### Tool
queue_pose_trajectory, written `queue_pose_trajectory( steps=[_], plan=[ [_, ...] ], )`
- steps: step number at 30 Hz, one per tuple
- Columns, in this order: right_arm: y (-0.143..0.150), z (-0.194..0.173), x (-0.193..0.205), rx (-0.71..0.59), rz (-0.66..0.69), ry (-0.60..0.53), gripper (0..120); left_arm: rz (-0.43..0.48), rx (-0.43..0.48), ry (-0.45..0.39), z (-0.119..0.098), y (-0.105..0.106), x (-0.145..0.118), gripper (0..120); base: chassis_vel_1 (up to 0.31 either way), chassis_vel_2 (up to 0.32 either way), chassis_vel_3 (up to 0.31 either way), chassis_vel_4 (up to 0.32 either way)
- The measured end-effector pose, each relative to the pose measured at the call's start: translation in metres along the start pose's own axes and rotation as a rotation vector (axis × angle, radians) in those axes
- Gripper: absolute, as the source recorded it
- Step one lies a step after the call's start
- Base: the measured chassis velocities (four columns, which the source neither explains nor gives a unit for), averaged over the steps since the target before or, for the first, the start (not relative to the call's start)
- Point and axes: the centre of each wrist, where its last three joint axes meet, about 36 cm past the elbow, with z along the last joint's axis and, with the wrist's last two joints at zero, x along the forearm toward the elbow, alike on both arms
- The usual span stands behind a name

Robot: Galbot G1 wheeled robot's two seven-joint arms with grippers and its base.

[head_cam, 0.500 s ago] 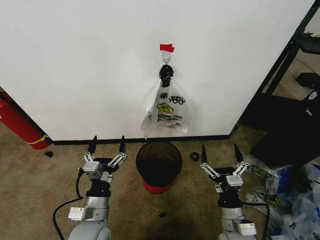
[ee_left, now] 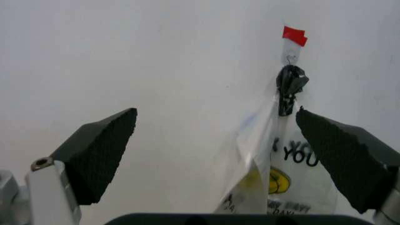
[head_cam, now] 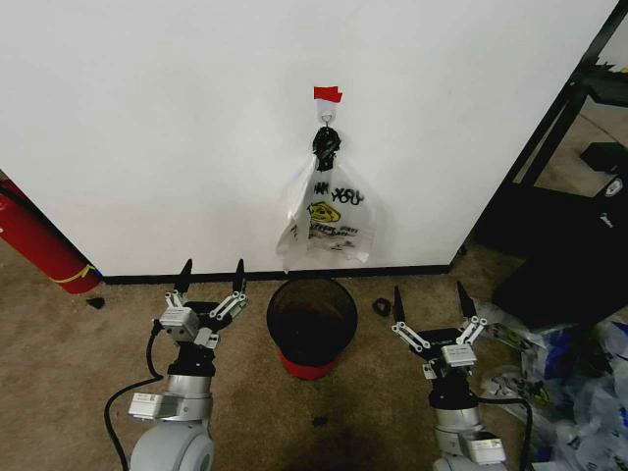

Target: Pick up the garbage bag from the wall and place it over the trash bin.

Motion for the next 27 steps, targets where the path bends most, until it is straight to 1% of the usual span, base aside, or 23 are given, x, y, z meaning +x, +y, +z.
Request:
queue_pose_trajectory(
  steps=[4, 9, 13, 18, 27],
  plan=[
    [0.0017, -0.0014, 0.0019, -0.002, 0.001, -0.001, 100, -0.007, 0.005, -0.002, -0.0009, -0.001, 0.0024, 100, 0.0, 0.0, 0.0, 0.0],
    [0.0042, -0.0008, 0.0003, -0.005, 0.006, -0.009, 100, -0.001, -0.004, 0.002, -0.0017, 0.0026, 0.0031, 100, 0.0, 0.0, 0.0, 0.0],
    [0.0044, -0.0005, 0.0025, -0.005, 0.007, -0.008, 100, 0.007, -0.007, -0.006, -0.007, 0.0049, 0.0019, 100, 0.0, 0.0, 0.0, 0.0],
    [0.0038, 0.0011, 0.001, -0.005, 0.01, -0.014, 100, 0.005, -0.007, 0.001, -0.0053, 0.0047, 0.0024, 100, 0.0, 0.0, 0.0, 0.0],
    [0.0034, -0.0019, 0.0, -0.002, 0.005, -0.017, 100, 0.009, -0.024, -0.006, 0.0013, 0.0075, -0.0061, 100, 0.0, 0.0, 0.0, 0.0]
  ],
)
